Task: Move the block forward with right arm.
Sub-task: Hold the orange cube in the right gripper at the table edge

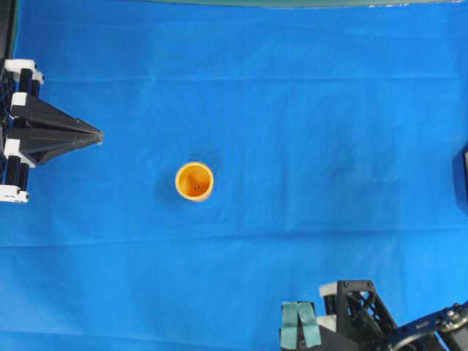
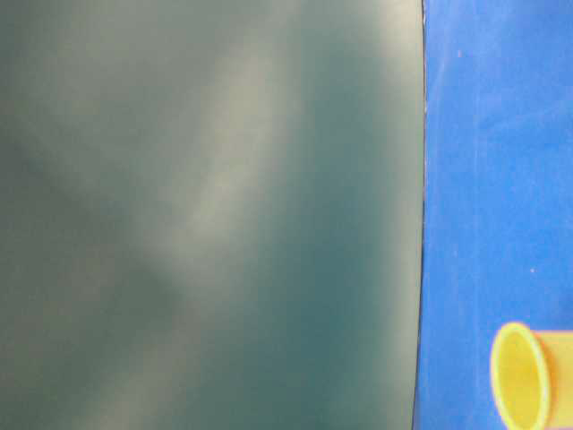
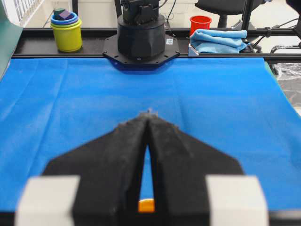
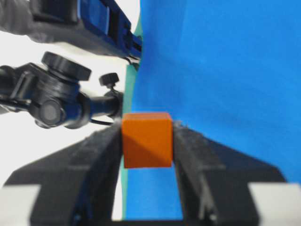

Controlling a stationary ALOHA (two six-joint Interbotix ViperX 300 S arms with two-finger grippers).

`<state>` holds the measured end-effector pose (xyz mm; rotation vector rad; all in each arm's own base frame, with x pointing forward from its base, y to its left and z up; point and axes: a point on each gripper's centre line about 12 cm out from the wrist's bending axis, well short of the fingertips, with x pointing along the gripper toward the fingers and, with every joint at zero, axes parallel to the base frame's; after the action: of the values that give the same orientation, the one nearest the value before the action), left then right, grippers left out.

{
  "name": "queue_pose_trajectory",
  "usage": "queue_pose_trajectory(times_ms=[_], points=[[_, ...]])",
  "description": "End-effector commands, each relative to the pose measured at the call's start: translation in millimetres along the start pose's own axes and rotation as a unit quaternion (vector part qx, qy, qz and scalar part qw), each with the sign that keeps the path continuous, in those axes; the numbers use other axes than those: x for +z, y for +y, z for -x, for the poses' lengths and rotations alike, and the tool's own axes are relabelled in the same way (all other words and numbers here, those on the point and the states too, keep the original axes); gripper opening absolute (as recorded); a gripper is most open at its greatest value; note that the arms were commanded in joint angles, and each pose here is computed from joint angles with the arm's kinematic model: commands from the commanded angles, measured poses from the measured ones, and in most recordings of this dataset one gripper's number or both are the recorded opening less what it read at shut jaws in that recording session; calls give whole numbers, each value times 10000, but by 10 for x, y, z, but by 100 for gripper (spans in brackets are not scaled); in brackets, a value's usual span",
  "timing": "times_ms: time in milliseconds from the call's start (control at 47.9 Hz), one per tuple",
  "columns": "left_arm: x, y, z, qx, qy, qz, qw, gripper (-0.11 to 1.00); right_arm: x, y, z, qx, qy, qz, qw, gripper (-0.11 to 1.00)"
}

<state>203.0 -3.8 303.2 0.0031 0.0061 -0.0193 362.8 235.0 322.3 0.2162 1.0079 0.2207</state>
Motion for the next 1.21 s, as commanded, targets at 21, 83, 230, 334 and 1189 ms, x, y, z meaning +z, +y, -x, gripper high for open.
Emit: queue_pose_trajectory(times_ms=[21, 83, 230, 334, 1189], points=[[133, -7, -30, -18, -153, -38, 9999, 0, 58, 124, 155, 201, -193, -13, 9996, 41], [130, -6, -30, -16, -138, -69, 9999, 0, 47, 156, 161, 235, -200, 2, 9995, 41], [123, -6, -30, -16, -108, -100, 9999, 0, 53, 184, 171, 269, -225, 11, 9994, 41], [123, -6, -30, -16, -108, -100, 9999, 0, 49, 189, 171, 273, -223, 17, 9994, 41], [129, 12, -30, 29, -115, -107, 9999, 0, 53, 184, 171, 269, -225, 18, 9994, 41]])
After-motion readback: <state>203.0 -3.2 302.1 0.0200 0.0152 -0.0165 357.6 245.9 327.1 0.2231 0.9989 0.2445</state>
